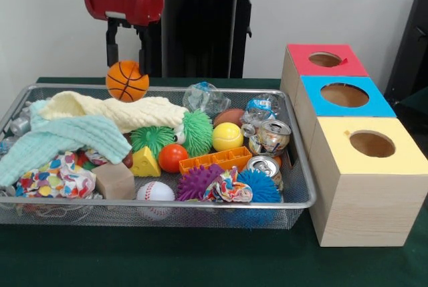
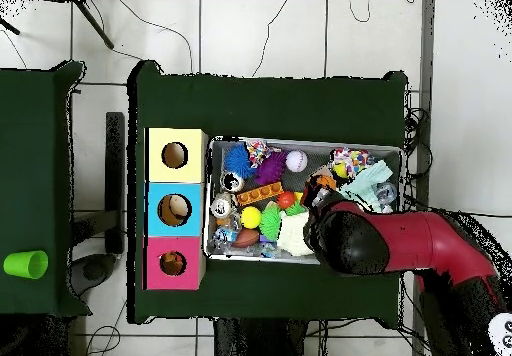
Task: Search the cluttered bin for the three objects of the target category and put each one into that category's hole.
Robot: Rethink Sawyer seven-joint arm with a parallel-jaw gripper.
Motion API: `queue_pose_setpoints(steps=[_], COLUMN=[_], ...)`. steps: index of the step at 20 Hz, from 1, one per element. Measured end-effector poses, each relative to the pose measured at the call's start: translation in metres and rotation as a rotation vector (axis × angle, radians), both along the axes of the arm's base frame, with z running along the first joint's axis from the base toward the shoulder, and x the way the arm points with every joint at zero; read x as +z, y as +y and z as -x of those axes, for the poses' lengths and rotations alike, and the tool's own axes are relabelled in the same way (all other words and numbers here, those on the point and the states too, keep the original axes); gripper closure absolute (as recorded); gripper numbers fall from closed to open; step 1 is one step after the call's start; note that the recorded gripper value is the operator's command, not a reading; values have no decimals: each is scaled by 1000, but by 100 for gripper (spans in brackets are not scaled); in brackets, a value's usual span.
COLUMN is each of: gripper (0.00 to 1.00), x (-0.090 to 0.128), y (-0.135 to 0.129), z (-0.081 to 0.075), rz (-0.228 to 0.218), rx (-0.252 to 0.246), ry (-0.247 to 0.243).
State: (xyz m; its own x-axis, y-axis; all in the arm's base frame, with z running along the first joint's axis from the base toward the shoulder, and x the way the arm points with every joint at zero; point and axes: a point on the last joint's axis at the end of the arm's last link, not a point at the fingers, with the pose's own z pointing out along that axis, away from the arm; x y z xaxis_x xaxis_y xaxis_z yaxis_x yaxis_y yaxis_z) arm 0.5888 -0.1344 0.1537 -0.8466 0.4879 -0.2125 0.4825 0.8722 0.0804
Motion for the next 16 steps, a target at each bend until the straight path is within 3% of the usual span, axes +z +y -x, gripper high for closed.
queue_pose_setpoints(steps=[16], gripper=[0], x=[2], y=[13], z=[-5], rz=[-13], rx=[5], ry=[-2])
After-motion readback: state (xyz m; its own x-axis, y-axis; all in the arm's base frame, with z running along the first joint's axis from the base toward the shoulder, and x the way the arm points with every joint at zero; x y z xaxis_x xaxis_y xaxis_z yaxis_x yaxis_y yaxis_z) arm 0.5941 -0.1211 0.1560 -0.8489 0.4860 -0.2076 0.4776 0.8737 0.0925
